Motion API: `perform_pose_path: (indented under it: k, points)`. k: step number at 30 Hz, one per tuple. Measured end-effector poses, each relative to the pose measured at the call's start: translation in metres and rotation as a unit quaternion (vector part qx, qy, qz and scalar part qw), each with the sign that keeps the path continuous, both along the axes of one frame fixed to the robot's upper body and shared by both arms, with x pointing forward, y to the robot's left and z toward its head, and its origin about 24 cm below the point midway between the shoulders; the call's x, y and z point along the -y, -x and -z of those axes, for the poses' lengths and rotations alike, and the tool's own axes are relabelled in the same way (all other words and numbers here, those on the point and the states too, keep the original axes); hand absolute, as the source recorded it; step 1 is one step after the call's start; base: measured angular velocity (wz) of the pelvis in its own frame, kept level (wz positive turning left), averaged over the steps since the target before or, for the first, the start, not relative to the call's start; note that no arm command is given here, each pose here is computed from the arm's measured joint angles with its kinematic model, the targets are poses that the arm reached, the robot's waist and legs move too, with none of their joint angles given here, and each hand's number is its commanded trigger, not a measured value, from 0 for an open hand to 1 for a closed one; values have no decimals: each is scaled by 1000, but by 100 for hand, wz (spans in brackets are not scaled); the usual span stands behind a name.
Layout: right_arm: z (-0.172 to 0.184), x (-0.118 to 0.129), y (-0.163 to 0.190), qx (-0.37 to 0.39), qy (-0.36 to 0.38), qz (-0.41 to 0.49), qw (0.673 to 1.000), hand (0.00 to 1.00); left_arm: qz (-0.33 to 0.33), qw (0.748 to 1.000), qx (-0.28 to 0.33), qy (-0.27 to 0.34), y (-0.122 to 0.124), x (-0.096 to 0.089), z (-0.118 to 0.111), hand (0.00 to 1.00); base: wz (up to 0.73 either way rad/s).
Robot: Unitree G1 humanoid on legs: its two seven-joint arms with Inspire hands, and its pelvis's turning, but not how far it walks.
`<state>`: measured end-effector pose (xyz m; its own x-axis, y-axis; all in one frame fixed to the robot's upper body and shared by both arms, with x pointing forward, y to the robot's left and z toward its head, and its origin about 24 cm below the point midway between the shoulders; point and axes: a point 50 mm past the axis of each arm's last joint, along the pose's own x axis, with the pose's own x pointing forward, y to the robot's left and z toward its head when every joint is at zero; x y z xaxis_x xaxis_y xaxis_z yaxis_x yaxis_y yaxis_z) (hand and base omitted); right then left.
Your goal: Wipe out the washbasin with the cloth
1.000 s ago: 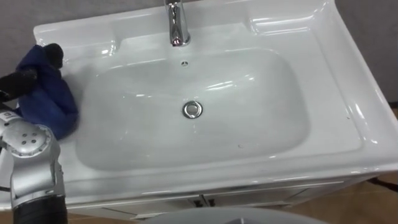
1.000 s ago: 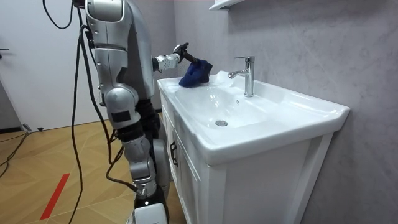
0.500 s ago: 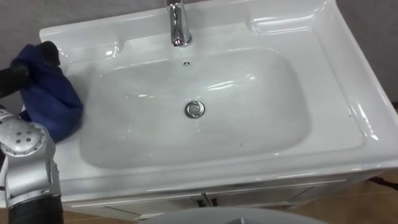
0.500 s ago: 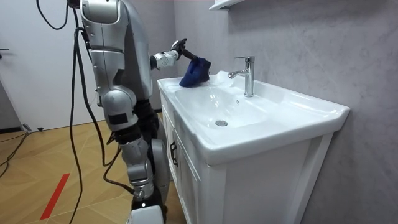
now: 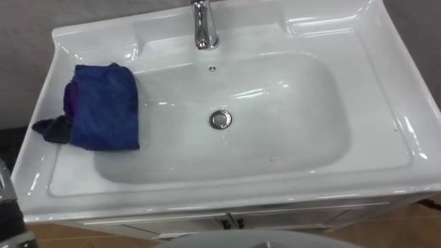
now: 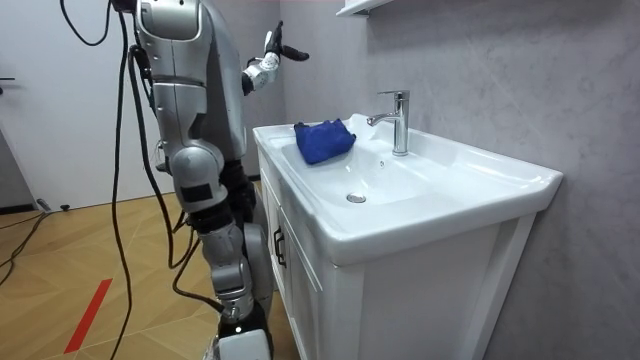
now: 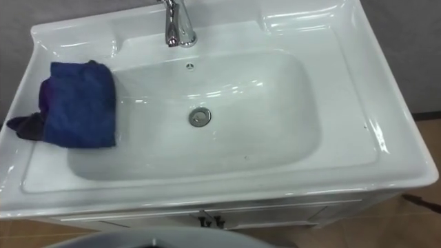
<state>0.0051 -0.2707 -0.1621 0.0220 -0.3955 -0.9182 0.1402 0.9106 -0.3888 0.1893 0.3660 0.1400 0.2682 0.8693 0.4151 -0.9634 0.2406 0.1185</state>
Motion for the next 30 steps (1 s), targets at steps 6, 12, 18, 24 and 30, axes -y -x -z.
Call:
perform_pose_path:
  k: [6,12,18,24,30]
  points:
    - [-1,2,2,-4,4,-1,1000,0,-13,1000,6,1,4,-5,-2,0,0]
    - [-1,2,10,-12,4,1,1000,0,-27,1000,9,2,9,-10,-3,0,-1]
    - [-1,3,14,-20,-3,-11,1000,0,-71,997,5,7,21,-26,-3,0,4]
    - [-3,7,13,-29,6,-37,999,0,-128,991,-20,21,44,-47,8,0,13]
    - [-5,11,10,-20,13,-47,999,0,-188,977,-82,64,76,-64,40,0,6]
